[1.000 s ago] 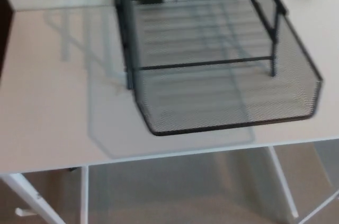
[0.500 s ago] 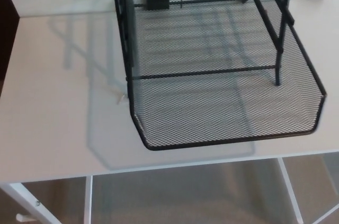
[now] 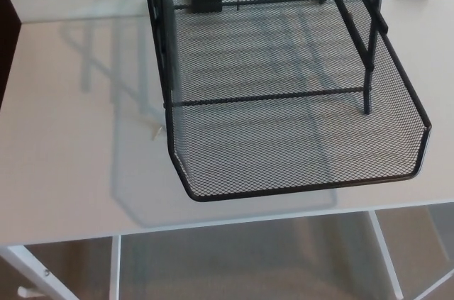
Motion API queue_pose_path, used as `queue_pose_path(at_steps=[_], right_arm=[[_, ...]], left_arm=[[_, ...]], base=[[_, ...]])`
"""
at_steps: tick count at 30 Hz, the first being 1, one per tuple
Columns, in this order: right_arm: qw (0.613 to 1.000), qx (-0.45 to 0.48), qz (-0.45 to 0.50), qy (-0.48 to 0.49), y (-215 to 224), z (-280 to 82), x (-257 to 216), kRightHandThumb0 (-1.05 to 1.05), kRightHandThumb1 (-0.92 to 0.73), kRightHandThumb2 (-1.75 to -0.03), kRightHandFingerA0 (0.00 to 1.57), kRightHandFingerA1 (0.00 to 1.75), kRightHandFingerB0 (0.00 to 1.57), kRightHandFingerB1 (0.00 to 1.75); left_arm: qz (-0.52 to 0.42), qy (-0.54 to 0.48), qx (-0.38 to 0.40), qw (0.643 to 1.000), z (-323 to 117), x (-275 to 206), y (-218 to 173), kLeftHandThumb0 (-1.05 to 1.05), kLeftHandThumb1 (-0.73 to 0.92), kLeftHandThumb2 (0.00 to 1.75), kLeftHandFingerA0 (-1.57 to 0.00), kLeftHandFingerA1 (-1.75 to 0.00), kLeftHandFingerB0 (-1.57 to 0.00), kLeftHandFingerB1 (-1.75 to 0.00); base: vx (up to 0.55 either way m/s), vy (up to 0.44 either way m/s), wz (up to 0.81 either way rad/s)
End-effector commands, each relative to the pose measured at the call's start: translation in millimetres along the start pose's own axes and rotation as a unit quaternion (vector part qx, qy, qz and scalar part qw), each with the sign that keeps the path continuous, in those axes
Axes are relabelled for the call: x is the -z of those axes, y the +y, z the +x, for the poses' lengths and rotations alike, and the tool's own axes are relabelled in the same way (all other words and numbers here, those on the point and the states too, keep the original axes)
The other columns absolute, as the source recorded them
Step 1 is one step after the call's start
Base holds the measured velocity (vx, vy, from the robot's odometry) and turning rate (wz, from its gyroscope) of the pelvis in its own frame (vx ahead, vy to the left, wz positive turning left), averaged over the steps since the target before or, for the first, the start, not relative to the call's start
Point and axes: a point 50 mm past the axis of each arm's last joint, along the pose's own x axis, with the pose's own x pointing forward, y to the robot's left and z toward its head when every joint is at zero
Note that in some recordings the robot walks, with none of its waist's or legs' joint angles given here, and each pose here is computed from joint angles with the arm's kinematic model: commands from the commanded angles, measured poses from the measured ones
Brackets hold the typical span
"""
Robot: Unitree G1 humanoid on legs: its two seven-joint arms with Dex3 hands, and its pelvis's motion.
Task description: The robot walk towards a table in front and then pushes a layer of a file tray back to its original position using its right hand
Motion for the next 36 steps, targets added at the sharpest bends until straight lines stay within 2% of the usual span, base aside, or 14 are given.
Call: queue_pose_path(at_steps=[1, 9, 10, 11, 13, 14, 20, 21, 24, 25, 30, 32, 33, 36], right_arm=[[0.988, 0.006, 0.033, -0.15, 7, -28, -55, -0.48, -0.47, -0.84, 0.67, 0.59, 0.45, 0.49], [0.961, -0.027, 0.058, -0.269, 7, -62, -122, -0.44, -0.57, -0.59, 0.63, 0.4, 0.55, 0.38], [0.958, -0.035, 0.062, -0.28, 7, -64, -130, -0.43, -0.49, -0.85, 0.58, 0.57, 0.41, 0.49], [0.953, -0.041, 0.067, -0.294, 8, -68, -138, -0.39, -0.59, -0.58, 0.61, 0.39, 0.54, 0.38], [0.942, -0.05, 0.07, -0.325, 8, -73, -152, -0.38, -0.59, -0.58, 0.61, 0.39, 0.55, 0.38], [0.939, -0.05, 0.068, -0.334, 9, -74, -156, -0.42, -0.49, -0.84, 0.57, 0.56, 0.42, 0.49], [0.907, -0.024, 0.023, -0.421, 9, -82, -186, -0.44, -0.49, -0.85, 0.6, 0.58, 0.44, 0.5], [0.886, 0.001, 0.003, -0.463, 8, -83, -194, -0.36, -0.57, -0.57, 0.61, 0.4, 0.56, 0.38], [0.874, 0.032, -0.028, -0.484, 8, -81, -200, -0.41, -0.58, -0.58, 0.57, 0.39, 0.54, 0.38], [0.869, 0.042, -0.039, -0.492, 8, -78, -203, -0.46, -0.5, -0.82, 0.48, 0.52, 0.4, 0.48], [0.855, 0.065, -0.105, -0.503, 7, -66, -214, -0.41, -0.61, -0.59, 0.4, 0.35, 0.37, 0.33], [0.842, 0.086, -0.173, -0.504, 7, -56, -218, -0.44, -0.6, -0.59, 0.29, 0.31, 0.29, 0.3], [0.839, 0.091, -0.198, -0.499, 7, -51, -220, -0.25, -0.43, -0.94, 0.07, 0.5, 0.07, 0.48], [0.828, 0.107, -0.282, -0.474, 10, -28, -220, -0.5, -0.43, -0.79, 0.0, 0.3, 0.07, 0.34]], left_arm=[[0.022, -0.009, -0.015, 1.0, 0, -5, 7, -0.21, 0.62, 0.58, -0.59, -0.47, -0.43, -0.41], [0.016, -0.01, -0.016, 1.0, 2, -5, 6, -0.21, 0.6, 0.58, -0.6, -0.48, -0.46, -0.42], [0.015, -0.01, -0.017, 1.0, 2, -5, 6, -0.21, 0.6, 0.58, -0.61, -0.49, -0.47, -0.42], [0.017, -0.01, -0.017, 1.0, 2, -5, 6, -0.22, 0.61, 0.58, -0.61, -0.48, -0.46, -0.42], [0.02, -0.012, -0.016, 1.0, 2, -6, 6, -0.22, 0.61, 0.58, -0.6, -0.47, -0.45, -0.41], [0.022, -0.014, -0.015, 1.0, 2, -7, 6, -0.23, 0.61, 0.58, -0.6, -0.47, -0.45, -0.41], [0.019, -0.021, -0.003, 1.0, 3, -12, 6, -0.2, 0.64, 0.59, -0.58, -0.48, -0.41, -0.41], [0.022, -0.023, -0.005, 0.999, 4, -12, 7, -0.21, 0.63, 0.59, -0.59, -0.48, -0.43, -0.41], [0.024, -0.02, -0.003, 0.999, 2, -10, 9, -0.21, 0.62, 0.58, -0.57, -0.47, -0.43, -0.41], [0.024, -0.017, -0.003, 1.0, 1, -8, 9, -0.21, 0.62, 0.58, -0.58, -0.47, -0.42, -0.4], [0.023, -0.013, -0.011, 1.0, 0, -9, 7, -0.21, 0.62, 0.59, -0.6, -0.47, -0.44, -0.4], [0.027, -0.015, -0.009, 0.999, 0, -8, 6, -0.22, 0.62, 0.58, -0.59, -0.46, -0.44, -0.4], [0.029, -0.014, -0.009, 0.999, 0, -8, 6, -0.22, 0.61, 0.58, -0.59, -0.46, -0.44, -0.4], [0.036, -0.013, -0.007, 0.999, -1, -7, 7, -0.22, 0.61, 0.58, -0.59, -0.45, -0.43, -0.4]], base=[[0.0, 0.0, 0.0], [0.0, 0.0, 0.0], [0.0, 0.0, 0.0], [0.0, 0.0, 0.0], [0.0, 0.0, 0.0], [0.0, 0.0, 0.0], [0.0, 0.0, 0.0], [0.0, 0.0, 0.0], [0.0, 0.0, 0.0], [0.0, 0.0, 0.0], [0.0, 0.0, 0.0], [0.0, 0.0, 0.0], [0.0, 0.0, 0.0], [0.0, 0.0, 0.0]])
